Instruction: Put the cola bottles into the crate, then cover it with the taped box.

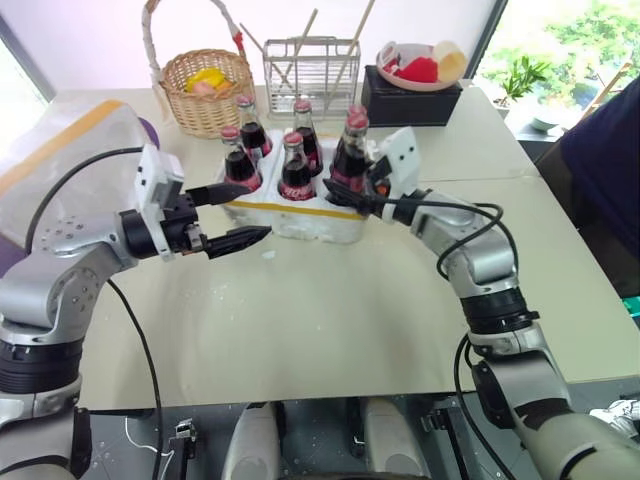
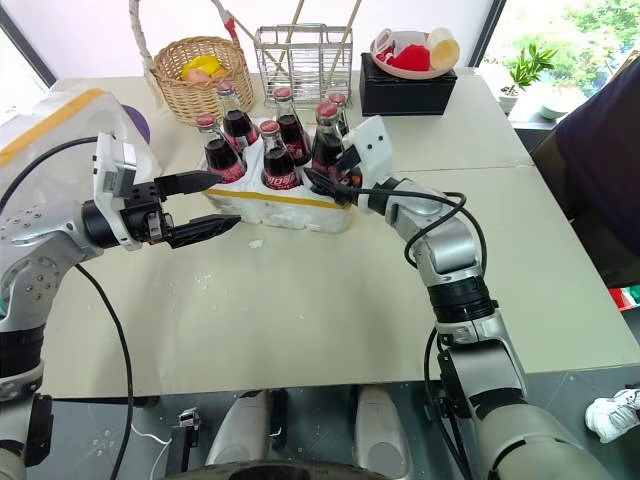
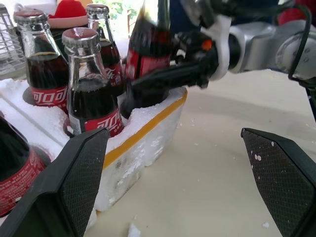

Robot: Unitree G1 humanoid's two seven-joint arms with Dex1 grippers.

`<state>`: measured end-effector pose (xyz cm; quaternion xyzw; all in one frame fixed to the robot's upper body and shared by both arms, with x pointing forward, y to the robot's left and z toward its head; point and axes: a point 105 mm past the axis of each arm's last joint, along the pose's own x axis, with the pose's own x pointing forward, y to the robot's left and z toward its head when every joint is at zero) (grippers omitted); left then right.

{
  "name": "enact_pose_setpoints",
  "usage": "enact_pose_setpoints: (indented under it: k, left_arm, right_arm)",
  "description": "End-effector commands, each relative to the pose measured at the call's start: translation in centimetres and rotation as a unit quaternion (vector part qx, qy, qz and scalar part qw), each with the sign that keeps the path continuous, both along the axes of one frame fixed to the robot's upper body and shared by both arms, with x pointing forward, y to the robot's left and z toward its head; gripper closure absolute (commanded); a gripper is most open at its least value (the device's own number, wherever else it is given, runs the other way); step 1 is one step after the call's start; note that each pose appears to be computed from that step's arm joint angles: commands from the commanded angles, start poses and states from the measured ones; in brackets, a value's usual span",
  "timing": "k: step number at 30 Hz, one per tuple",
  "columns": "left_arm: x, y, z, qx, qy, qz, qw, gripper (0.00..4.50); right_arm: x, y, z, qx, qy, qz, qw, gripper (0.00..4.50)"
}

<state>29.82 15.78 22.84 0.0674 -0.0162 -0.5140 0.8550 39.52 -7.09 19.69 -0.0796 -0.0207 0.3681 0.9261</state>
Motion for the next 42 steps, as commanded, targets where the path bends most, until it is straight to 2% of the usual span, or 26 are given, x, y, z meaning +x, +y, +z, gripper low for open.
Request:
enact_pose_setpoints:
  k: [1,3,9,14,18,19,22,23,30,36,42]
  left_arm:
    - [-0.3,0.8,1.3,0.001,-0.033,0.014,0.999,0.0]
    - [-0.4,1.8,1.3,0.01,-0.03,0.027,0.999,0.0]
    - [-2.2,7.8,1.9,0.092,-0.007,0.087,0.992,0.0]
    - [-5.3,15.8,4.4,0.188,0.031,0.172,0.967,0.0]
    - [-8.2,23.4,5.8,0.252,0.103,0.256,0.927,0.0]
    - [-8.7,24.4,6.0,0.261,0.115,0.265,0.921,0.0]
    - [-9.7,30.0,5.6,0.363,0.141,0.365,0.846,0.0]
    - [-9.6,31.0,5.5,0.375,0.136,0.386,0.832,0.0]
    - [-4.8,31.7,3.2,0.383,0.13,0.419,0.813,0.0]
    - [-2.2,30.5,0.0,0.388,0.186,0.398,0.81,0.0]
    - [-0.3,29.4,-0.5,0.374,0.195,0.399,0.814,0.0]
  right_arm:
    - [0.6,-0.7,1.1,-0.003,-0.018,-0.019,1.0,0.67]
    - [0.6,-0.9,1.0,0.0,-0.011,-0.02,1.0,0.06]
    - [-2.9,-3.4,4.3,0.014,-0.029,0.042,0.999,0.06]
    - [-6.5,-8.0,8.1,0.001,-0.036,0.067,0.997,0.06]
    - [-8.2,-10.5,9.5,-0.008,-0.026,0.061,0.998,0.06]
    - [-8.3,-10.7,9.6,-0.01,-0.025,0.06,0.998,0.06]
    - [-8.0,-11.6,9.8,0.004,-0.016,0.042,0.999,0.06]
    - [-7.8,-11.7,9.7,0.009,-0.013,0.039,0.999,0.06]
    - [-7.0,-11.4,9.4,0.018,-0.012,0.029,0.999,0.06]
    - [-6.8,-12.8,9.7,0.023,-0.014,-0.017,0.999,0.06]
    - [-7.7,-13.3,9.5,0.02,-0.016,-0.032,0.999,0.06]
